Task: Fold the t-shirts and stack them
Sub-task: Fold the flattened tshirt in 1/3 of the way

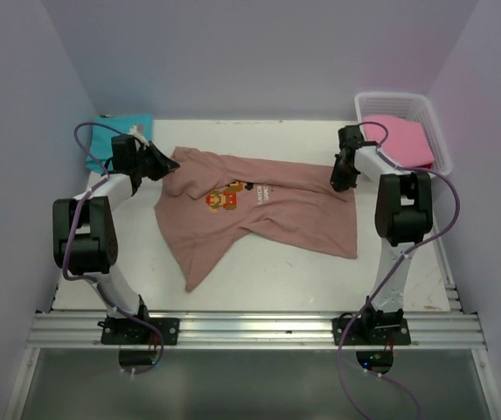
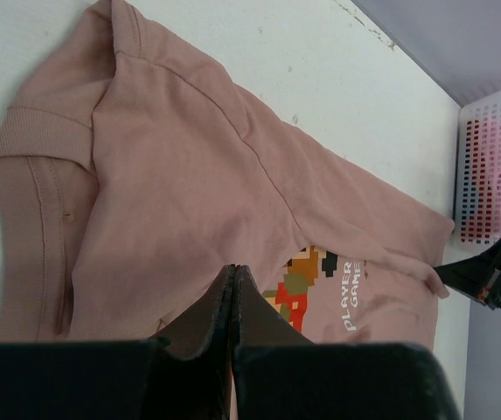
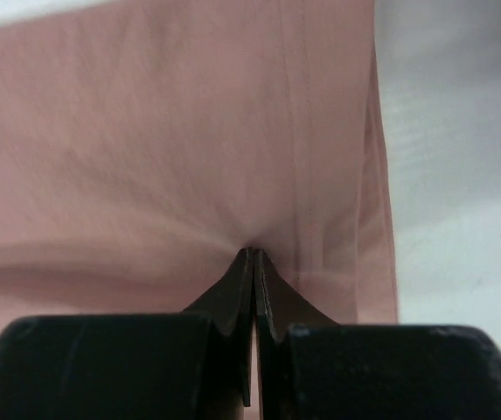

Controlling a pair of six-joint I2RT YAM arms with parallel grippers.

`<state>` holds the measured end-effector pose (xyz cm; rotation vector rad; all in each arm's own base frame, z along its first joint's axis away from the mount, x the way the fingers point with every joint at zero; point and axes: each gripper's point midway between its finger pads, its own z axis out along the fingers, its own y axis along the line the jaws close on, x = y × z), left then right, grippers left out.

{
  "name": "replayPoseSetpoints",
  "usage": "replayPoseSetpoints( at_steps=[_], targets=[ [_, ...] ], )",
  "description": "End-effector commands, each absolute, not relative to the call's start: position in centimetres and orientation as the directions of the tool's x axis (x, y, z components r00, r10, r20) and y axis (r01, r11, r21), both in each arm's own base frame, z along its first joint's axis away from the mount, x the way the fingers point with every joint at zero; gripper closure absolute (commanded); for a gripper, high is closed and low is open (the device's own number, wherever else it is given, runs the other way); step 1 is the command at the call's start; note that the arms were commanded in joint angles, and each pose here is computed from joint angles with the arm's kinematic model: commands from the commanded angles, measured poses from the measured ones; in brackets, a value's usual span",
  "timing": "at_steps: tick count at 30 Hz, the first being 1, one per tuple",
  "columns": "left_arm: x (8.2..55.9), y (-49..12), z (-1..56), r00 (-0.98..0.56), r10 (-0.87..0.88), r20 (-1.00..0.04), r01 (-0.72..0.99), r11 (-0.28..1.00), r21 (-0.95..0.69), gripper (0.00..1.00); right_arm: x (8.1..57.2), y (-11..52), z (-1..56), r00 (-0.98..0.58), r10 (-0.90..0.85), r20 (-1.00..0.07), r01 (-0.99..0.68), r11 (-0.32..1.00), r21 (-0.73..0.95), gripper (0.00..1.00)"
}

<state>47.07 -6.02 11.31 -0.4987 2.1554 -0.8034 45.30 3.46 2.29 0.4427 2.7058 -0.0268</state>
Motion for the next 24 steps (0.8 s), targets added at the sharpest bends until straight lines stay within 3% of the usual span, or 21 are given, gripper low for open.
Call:
replayPoseSetpoints(
  at_steps=[1,18,24],
  targets=[
    [47.1,-5.8,12.9,-0.605,-0.558,-0.568,-0.041,0.734,-0.677,1.0,43.8,3.0,5.0,-0.854,0.3,-0.425,0.31,0.95,0.048,1.0],
    [46.0,-6.0,12.1,-0.626,-0.557,-0.547,-0.052,0.729,-0.683,1.0,38.6,2.5,3.8,-0.875,0.309,-0.373,0.326,0.945,0.019,1.0],
    [39.9,-8.3,12.8,-0.672,-0.512,-0.534,-0.025,0.737,-0.675,1.0,35.0,4.0,7.7,-0.853,0.283,-0.439,0.282,0.957,0.069,1.0]
  ],
)
